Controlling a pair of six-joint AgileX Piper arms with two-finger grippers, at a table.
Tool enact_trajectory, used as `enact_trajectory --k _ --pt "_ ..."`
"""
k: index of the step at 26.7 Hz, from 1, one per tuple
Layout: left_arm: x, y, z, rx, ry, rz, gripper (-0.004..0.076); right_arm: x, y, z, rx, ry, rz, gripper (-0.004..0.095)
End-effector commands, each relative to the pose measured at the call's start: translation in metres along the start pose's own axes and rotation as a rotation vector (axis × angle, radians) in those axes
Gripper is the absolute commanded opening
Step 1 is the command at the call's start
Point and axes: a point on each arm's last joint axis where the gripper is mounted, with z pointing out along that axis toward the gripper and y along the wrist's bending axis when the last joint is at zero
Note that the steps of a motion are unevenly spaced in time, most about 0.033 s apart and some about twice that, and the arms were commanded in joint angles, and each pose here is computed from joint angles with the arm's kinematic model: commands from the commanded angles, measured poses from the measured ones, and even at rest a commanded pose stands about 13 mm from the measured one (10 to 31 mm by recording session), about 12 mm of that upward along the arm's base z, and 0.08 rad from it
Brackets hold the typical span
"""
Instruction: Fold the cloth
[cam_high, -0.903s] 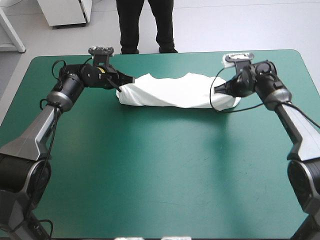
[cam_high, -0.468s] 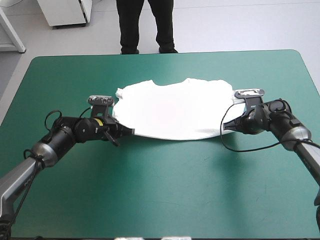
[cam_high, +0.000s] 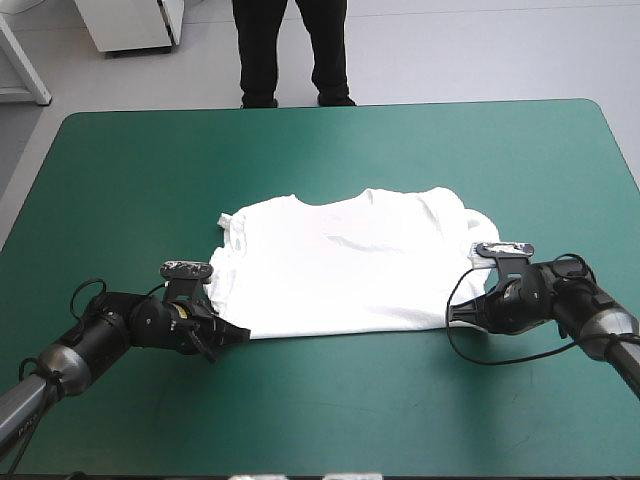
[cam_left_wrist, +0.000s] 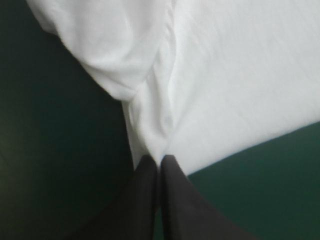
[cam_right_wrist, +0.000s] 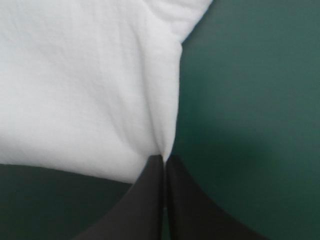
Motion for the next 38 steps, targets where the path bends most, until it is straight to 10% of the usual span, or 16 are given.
enact_trajectory --k 1,12,27,38 --pt "-0.003 -0.005 -0.009 0.029 -0.031 -0.024 -0.0006 -0.002 0.001 -0.013 -0.011 -0.047 -0.013 -0.0016" --pt "-0.001 -0.012 -0.026 0.058 0.109 -0.019 0.0513 0.004 0.006 -0.024 -0.064 0.048 0.024 0.0509" --pt "-0.051 -0.009 -0.115 -0.153 -0.120 -0.027 0.0481 -0.009 0.001 -0.151 0.023 -0.288 0.008 0.0450" --pt "-0.111 0.029 -0.041 -0.168 -0.027 -0.086 0.0454 -0.012 -0.001 -0.159 0.041 -0.309 0.009 0.0439"
